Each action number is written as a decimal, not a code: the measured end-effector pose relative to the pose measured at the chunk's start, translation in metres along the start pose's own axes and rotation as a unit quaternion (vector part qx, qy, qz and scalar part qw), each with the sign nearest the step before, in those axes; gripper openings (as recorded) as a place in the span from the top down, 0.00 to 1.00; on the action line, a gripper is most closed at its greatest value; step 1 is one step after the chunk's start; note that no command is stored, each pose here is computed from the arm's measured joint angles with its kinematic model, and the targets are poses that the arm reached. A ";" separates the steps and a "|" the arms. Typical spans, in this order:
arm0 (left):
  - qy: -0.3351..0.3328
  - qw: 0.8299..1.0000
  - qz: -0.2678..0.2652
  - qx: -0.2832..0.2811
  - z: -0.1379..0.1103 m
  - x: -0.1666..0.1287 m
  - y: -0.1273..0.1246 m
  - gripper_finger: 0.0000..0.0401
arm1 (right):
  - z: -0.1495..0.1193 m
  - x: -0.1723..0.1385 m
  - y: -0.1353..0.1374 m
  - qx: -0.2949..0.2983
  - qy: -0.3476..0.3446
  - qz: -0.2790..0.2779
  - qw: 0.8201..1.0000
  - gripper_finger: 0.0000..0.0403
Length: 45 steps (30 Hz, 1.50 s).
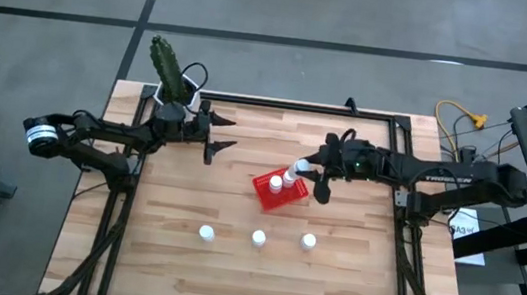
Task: Pick and place pill bottles into a basket
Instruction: Put the white pill bottle into the red bin
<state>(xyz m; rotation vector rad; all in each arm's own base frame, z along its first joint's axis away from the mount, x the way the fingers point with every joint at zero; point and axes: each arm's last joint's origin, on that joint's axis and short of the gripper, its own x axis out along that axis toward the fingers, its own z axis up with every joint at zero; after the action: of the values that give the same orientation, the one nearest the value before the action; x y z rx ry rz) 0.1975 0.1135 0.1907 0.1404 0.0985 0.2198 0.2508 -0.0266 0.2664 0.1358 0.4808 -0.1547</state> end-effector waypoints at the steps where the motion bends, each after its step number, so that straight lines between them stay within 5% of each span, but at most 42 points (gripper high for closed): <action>1: 0.000 1.000 0.000 0.000 0.000 0.000 0.000 0.34 | -0.005 0.001 0.000 0.005 0.010 -0.001 1.000 0.64; 29: -0.002 1.000 0.002 -0.007 0.002 0.001 0.001 0.34 | -0.063 0.023 0.000 0.034 0.053 0.065 0.996 0.64; 45: -0.001 1.000 0.002 -0.009 0.002 0.001 0.001 0.34 | -0.067 0.052 -0.002 0.023 0.087 0.069 0.994 0.64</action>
<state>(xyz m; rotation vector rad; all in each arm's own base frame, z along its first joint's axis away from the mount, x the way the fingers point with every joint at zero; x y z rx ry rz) 0.1987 0.1144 0.1927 0.1234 0.0942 0.2249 0.2660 -0.0234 0.1835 0.2292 0.6395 -0.0176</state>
